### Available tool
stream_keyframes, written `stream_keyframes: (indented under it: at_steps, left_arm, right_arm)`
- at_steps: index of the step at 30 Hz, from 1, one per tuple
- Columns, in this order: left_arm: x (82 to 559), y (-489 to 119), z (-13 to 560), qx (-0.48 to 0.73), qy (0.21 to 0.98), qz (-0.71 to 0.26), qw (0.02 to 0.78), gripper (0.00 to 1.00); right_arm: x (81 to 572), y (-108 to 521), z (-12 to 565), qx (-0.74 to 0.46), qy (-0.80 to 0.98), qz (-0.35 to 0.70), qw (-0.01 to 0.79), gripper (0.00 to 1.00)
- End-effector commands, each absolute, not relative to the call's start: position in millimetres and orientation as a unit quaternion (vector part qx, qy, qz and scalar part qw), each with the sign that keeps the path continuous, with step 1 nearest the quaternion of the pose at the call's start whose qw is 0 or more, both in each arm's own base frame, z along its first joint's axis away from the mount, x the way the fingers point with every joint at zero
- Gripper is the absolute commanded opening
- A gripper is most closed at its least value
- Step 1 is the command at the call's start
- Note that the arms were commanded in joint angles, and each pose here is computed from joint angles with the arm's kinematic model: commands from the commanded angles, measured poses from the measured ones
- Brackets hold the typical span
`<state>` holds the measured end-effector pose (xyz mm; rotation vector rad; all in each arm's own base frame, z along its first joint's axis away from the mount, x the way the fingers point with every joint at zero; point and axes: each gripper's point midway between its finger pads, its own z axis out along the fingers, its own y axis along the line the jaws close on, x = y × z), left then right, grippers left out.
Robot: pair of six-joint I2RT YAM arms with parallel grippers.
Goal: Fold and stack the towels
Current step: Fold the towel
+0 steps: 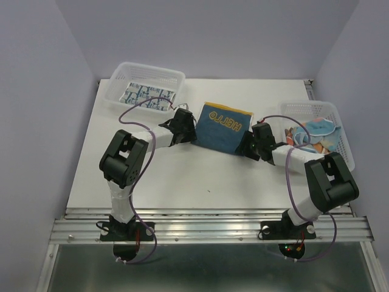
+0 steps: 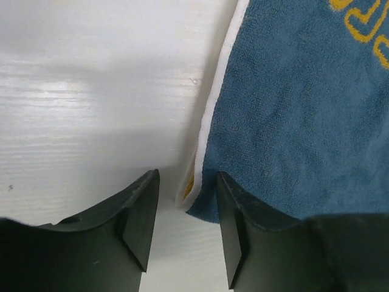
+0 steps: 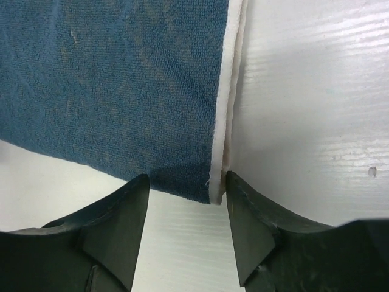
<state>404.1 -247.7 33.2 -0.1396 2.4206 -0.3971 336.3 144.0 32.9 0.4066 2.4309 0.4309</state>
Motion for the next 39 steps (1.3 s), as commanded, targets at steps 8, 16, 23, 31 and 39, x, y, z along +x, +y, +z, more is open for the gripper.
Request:
stream_keyframes:
  at_steps: [8,16,23,31,39]
  left_arm:
    - [395.8,-264.4,23.1,-0.047,0.929,-0.180,0.319,0.00]
    - [337.6,-244.8,49.4,-0.080,0.909,-0.220,0.345,0.00]
    - [276.6,-247.4,64.3,-0.080,0.900,-0.250,0.348,0.00]
    - [261.9,-243.0,111.5,-0.093,0.870,-0.280,0.395,0.00]
    - [300.1,-248.6,138.9,-0.109,0.866,-0.236,0.428,0.00]
  right_arm:
    - [326.1,145.1,26.8,0.168,0.916,0.180,0.316,0.22]
    - [274.3,143.8,34.3,0.146,0.924,0.200,0.291,0.13]
    - [224.8,141.7,52.2,0.129,0.922,0.236,0.279,0.15]
    - [223.4,130.6,88.3,0.130,0.906,0.232,0.329,0.17]
    - [265.5,123.5,111.0,0.157,0.890,0.196,0.381,0.16]
